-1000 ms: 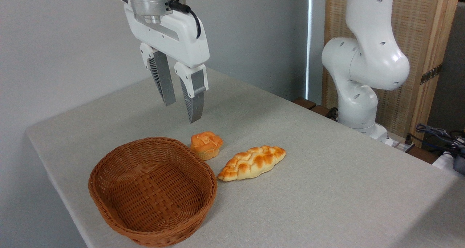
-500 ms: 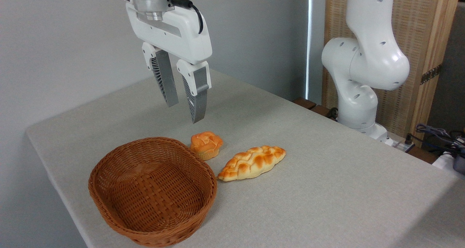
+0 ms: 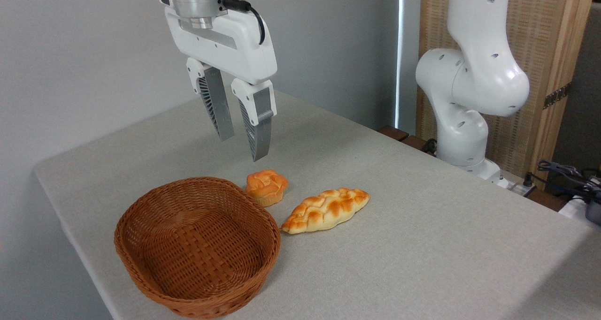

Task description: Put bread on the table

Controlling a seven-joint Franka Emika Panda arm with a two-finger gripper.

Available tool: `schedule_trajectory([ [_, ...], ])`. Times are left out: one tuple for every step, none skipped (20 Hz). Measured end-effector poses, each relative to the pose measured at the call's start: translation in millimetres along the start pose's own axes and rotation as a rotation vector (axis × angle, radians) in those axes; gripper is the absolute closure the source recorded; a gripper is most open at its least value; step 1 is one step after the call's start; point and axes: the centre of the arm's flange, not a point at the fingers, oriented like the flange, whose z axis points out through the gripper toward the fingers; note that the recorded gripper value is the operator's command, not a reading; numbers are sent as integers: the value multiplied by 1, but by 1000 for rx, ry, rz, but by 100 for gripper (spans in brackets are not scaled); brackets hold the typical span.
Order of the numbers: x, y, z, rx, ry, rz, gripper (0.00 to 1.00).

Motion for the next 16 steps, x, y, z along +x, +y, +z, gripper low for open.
schedule_trajectory([
  [0,0,0,0,0,-1,0],
  [0,-1,0,0,0,-1,0],
  [0,-1,0,1,1,-2,0],
  [-1,-1,0,1,1,-2,0],
  [-1,-1,0,2,2,-2,0],
  [-1,-1,0,3,3,-2,0],
  [-1,-2,0,6,1,-2,0],
  [-2,-3,0,16,-7,-2,0],
  [-2,-4,0,27,-16,-1,0],
  [-3,-4,-1,32,-21,0,0],
  [-3,-4,-1,37,-25,1,0],
  [-3,-4,-1,42,-29,2,0],
  [-3,-4,-1,46,-33,3,0],
  [-3,-4,-1,47,-34,4,0],
  [-3,-4,-1,47,-34,4,0],
  [-3,-4,-1,47,-34,4,0],
])
